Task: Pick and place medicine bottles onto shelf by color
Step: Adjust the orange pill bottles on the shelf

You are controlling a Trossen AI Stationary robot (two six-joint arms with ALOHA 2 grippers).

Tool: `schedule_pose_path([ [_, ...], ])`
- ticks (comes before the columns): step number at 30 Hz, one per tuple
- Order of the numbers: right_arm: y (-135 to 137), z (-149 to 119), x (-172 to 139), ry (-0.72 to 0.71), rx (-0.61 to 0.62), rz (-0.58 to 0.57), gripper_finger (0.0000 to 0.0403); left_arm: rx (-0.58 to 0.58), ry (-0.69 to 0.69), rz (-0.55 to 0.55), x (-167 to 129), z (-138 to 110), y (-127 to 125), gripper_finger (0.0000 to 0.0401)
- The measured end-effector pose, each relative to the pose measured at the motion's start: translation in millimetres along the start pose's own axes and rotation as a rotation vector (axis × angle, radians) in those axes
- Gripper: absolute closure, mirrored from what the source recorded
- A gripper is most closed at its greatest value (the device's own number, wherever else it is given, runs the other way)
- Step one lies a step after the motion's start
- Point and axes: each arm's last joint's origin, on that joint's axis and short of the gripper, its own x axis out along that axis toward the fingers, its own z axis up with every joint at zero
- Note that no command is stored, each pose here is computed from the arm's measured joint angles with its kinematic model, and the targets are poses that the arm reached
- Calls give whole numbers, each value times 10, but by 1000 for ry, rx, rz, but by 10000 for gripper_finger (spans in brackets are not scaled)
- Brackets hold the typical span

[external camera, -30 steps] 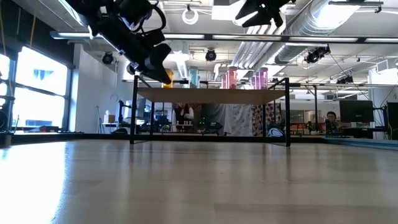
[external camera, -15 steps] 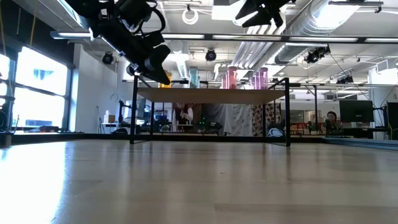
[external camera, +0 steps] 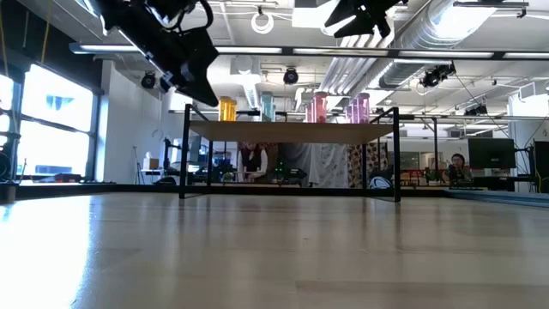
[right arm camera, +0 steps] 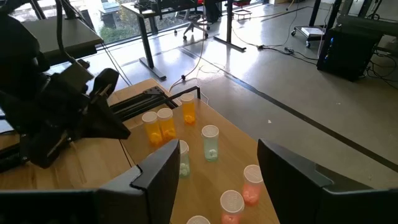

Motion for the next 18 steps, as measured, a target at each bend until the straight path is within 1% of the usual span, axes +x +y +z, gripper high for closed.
schedule_pose_path([
  [4, 0, 0, 0, 0, 0, 0, 197, -13, -35, 19, -90, 43, 66, 382],
  [8, 0, 0, 0, 0, 0, 0, 197, -9, -42, 123, -87, 53, 155, 382],
  [11, 0, 0, 0, 1, 0, 0, 197, 3, -54, 157, -52, 79, 246, 382],
  [15, 0, -1, 0, 1, 0, 0, 197, -23, -50, 162, 35, 87, 345, 382],
  [18, 0, -2, 0, 2, -1, 0, 197, -25, -54, 125, 88, 96, 378, 382],
])
